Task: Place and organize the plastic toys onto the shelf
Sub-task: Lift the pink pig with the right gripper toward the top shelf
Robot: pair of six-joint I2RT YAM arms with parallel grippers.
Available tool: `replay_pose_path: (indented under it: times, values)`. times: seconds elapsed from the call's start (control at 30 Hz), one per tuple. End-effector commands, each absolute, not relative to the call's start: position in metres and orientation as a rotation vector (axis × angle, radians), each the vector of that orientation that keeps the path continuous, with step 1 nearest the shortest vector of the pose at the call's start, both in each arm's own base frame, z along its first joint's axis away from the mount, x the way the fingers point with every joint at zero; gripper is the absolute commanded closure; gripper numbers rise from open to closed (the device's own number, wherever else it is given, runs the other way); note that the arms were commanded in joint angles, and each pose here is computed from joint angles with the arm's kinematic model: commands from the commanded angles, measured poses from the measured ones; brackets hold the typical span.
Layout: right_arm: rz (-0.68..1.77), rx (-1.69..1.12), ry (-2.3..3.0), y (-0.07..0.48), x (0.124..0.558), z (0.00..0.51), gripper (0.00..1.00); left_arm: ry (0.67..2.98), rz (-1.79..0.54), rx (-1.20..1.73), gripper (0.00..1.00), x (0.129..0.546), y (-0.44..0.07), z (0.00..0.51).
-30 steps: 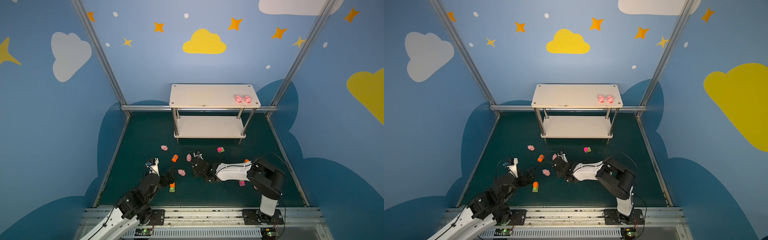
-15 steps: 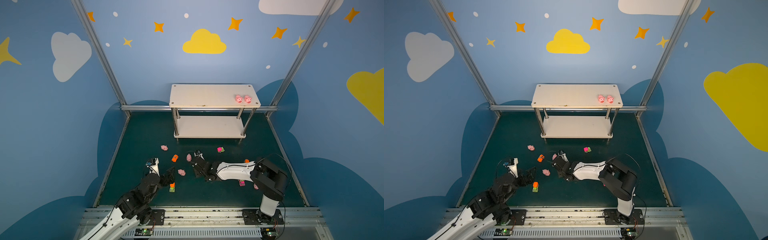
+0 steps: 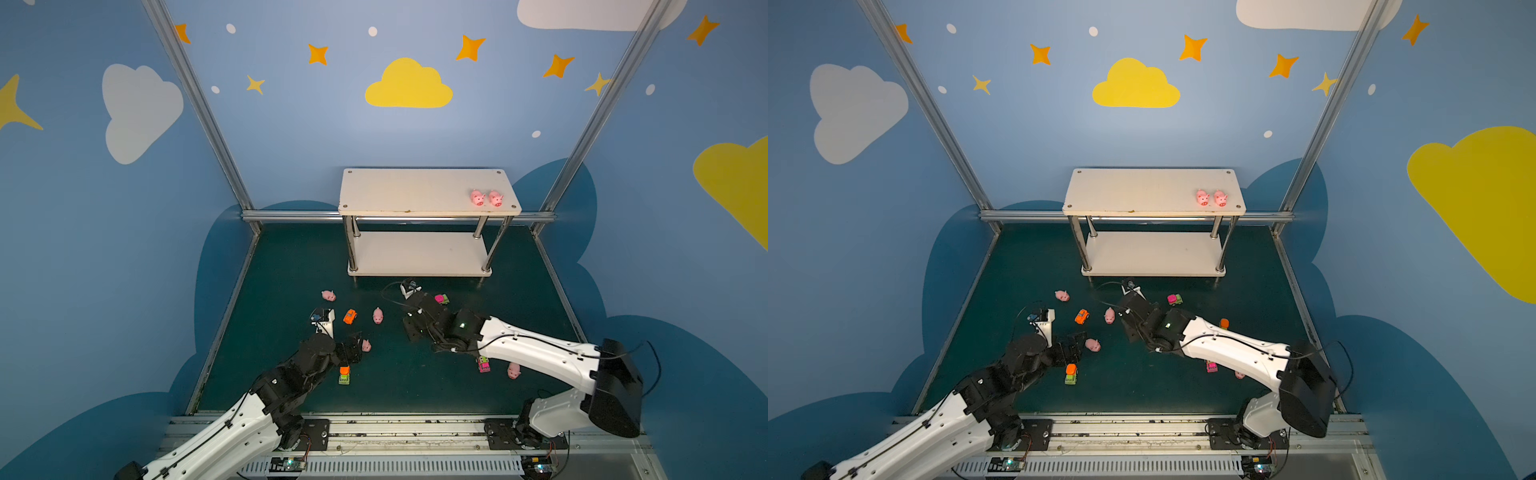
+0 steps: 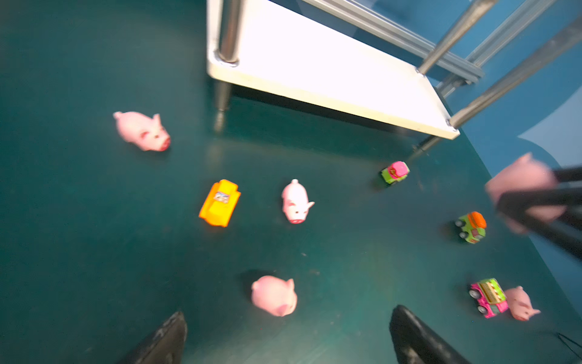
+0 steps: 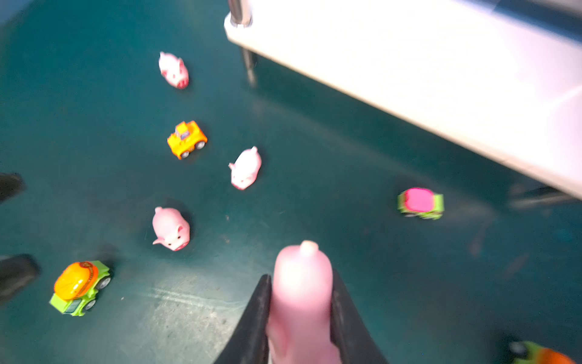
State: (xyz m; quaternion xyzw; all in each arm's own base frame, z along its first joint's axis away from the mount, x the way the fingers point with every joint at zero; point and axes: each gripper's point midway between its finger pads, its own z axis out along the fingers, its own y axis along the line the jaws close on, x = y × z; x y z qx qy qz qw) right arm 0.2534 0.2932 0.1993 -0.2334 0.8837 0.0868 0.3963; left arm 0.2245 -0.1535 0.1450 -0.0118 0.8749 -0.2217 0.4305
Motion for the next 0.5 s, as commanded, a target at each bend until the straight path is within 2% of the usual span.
replay_pose_path:
  times: [0.0, 0.27, 0.47]
  values:
    - [0.156, -0.599, 2.202, 0.263, 0.261, 0.232, 0.73, 2.106, -0.640, 0.053, 0.00, 0.239, -0.181, 0.186]
    - [0.189, -0.491, 2.046, 0.228, 0.294, 0.330, 0.72, 2.090, -0.702, 0.200, 0.00, 0.261, -0.229, 0.228]
    - [0.184, -0.427, 1.949, 0.212, 0.325, 0.396, 0.72, 2.050, -0.665, 0.329, 0.00, 0.273, -0.254, 0.270]
